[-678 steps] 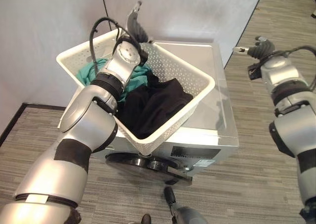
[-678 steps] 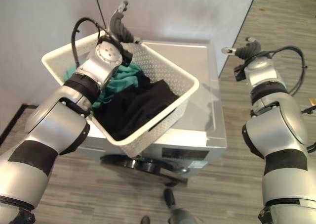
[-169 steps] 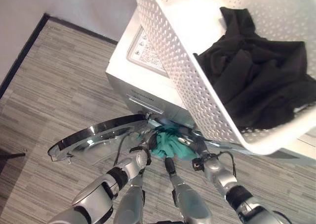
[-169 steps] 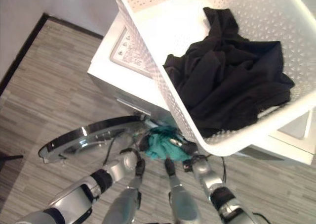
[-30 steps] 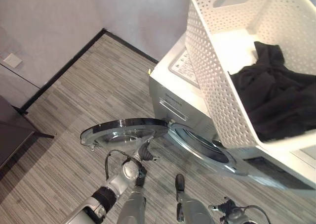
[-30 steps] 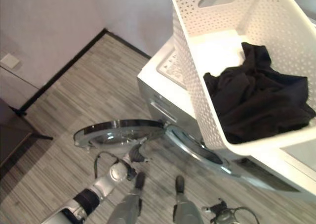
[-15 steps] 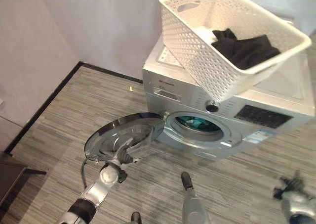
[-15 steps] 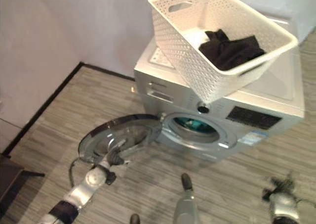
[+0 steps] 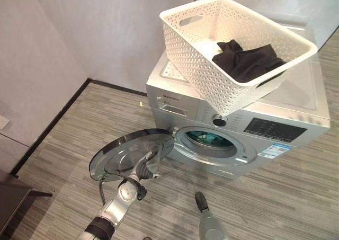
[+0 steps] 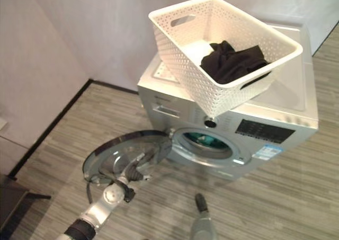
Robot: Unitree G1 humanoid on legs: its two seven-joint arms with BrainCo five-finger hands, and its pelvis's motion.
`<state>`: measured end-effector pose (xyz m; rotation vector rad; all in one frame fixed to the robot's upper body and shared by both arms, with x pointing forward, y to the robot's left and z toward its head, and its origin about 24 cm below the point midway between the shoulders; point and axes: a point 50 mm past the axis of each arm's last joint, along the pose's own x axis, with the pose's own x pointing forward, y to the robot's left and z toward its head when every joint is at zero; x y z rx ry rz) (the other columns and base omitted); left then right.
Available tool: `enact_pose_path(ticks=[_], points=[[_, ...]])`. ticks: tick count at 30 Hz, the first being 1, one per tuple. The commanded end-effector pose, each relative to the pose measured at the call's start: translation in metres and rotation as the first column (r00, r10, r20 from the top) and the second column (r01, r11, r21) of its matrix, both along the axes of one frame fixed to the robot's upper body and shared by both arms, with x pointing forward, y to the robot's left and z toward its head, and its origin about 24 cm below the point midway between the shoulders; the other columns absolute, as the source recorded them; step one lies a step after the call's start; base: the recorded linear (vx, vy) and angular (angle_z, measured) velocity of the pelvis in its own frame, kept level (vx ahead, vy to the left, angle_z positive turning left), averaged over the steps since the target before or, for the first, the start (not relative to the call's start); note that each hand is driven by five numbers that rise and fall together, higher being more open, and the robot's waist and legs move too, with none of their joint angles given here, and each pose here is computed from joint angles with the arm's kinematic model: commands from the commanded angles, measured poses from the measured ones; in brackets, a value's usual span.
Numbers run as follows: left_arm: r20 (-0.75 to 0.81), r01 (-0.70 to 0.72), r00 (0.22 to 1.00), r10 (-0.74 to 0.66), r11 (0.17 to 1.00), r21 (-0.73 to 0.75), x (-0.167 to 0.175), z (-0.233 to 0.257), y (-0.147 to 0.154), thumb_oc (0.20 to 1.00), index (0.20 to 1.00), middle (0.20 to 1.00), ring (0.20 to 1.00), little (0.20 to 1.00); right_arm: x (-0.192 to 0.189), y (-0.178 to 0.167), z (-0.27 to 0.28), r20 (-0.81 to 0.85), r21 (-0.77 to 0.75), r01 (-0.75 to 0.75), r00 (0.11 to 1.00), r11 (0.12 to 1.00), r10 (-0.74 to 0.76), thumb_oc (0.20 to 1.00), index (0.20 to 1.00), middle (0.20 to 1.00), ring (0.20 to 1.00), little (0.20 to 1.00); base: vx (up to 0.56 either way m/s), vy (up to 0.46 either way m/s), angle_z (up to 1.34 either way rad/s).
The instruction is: Grab the laundry basket,head to the washer,open it,put in the laundry and shut it.
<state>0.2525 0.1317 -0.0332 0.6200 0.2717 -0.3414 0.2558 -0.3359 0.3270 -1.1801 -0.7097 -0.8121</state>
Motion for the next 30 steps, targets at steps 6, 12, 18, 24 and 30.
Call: enact_pose_path(ticks=[6, 12, 18, 24, 30], points=[[0.030, 0.092, 0.995, -0.092, 0.995, 0.026, 0.013, 0.011, 0.001, 1.000, 1.000, 1.000, 1.000, 1.000, 0.042, 0.057, 0.047, -0.347, -0.053, -0.320, 0.894, 0.946, 0.283, 1.000, 1.000, 1.000, 1.000, 1.000, -0.03, -0.038, 0.08], [-0.010, 0.100, 0.995, -0.100, 0.995, -0.004, 0.009, 0.009, 0.005, 1.000, 1.000, 1.000, 1.000, 1.000, 0.048, 0.049, 0.051, -0.575, -0.031, -0.292, 0.788, 0.956, 0.222, 1.000, 1.000, 1.000, 1.000, 1.000, 0.00, 0.008, 0.21], [-0.031, 0.086, 0.996, -0.086, 0.996, -0.019, 0.006, 0.007, 0.011, 1.000, 1.000, 1.000, 1.000, 1.000, 0.052, 0.038, 0.056, -0.643, -0.067, -0.214, 0.756, 0.975, 0.121, 1.000, 1.000, 1.000, 1.000, 1.000, 0.00, 0.007, 0.04], [-0.052, 0.061, 0.997, -0.061, 0.998, -0.019, 0.006, 0.002, 0.016, 1.000, 1.000, 1.000, 1.000, 1.000, 0.056, 0.038, 0.065, -0.680, -0.120, -0.164, 0.733, 0.979, 0.039, 1.000, 1.000, 1.000, 1.000, 1.000, 0.00, 0.000, 0.00], [-0.048, 0.059, 0.997, -0.061, 0.998, -0.032, 0.009, 0.005, 0.015, 1.000, 1.000, 1.000, 1.000, 1.000, 0.062, 0.042, 0.071, -0.722, -0.162, -0.139, 0.691, 0.977, -0.021, 1.000, 1.000, 1.000, 1.000, 1.000, -0.01, -0.012, 0.08]])
